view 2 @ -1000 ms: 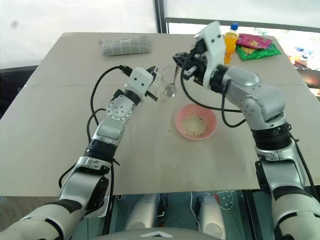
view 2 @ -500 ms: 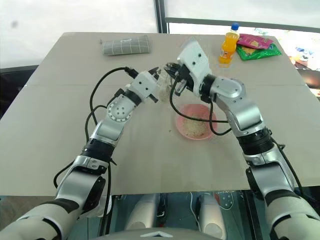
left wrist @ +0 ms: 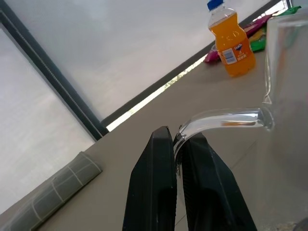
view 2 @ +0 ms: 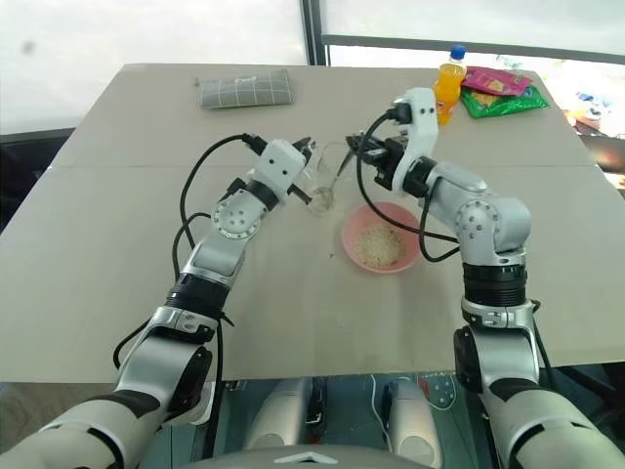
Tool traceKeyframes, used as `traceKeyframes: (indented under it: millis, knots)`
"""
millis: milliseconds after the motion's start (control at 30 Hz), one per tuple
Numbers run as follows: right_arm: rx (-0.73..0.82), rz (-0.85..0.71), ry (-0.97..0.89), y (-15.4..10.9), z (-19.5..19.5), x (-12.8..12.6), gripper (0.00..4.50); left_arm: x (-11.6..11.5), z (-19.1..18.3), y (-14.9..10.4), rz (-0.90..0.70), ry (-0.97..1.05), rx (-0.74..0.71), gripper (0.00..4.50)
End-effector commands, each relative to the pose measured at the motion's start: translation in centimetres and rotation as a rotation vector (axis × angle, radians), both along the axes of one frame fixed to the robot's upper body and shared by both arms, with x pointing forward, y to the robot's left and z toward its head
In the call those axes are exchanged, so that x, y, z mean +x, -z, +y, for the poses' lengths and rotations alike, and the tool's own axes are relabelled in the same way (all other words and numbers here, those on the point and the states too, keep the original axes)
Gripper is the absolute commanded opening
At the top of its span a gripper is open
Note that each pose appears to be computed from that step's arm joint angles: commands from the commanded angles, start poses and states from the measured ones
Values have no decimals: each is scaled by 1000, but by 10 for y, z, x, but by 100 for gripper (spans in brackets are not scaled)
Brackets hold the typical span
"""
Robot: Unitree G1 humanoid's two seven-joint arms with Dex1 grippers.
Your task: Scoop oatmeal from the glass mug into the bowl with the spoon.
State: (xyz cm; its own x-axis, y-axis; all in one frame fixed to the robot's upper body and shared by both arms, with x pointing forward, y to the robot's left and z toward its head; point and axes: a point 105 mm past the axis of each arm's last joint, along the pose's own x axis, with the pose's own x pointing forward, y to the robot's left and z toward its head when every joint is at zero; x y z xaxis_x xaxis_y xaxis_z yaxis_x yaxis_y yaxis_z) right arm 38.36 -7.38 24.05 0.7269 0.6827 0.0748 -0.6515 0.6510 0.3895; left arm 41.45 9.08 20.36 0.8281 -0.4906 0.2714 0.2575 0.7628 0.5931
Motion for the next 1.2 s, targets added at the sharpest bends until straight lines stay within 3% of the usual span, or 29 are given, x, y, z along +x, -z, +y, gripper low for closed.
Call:
traceKeyframes:
  millis: [33, 167, 333, 833, 1200]
  knots:
    - [125, 46, 10, -19, -10, 1, 0, -3, 4, -8, -18, 5, -103, 9]
    - [223, 115, 21, -24, -20, 2, 0, -4, 6, 1, 49, 33, -242, 9]
    - [312, 170, 40, -29, -32, 1, 0, -5, 12, 12, 93, 41, -297, 9]
    - [404, 201, 87, -36, -62, -5, 0, -9, 25, 4, -152, -75, -48, 9]
    - [437, 221, 125, -32, -71, -1, 0, -17, 6, -4, -271, -17, 77, 9]
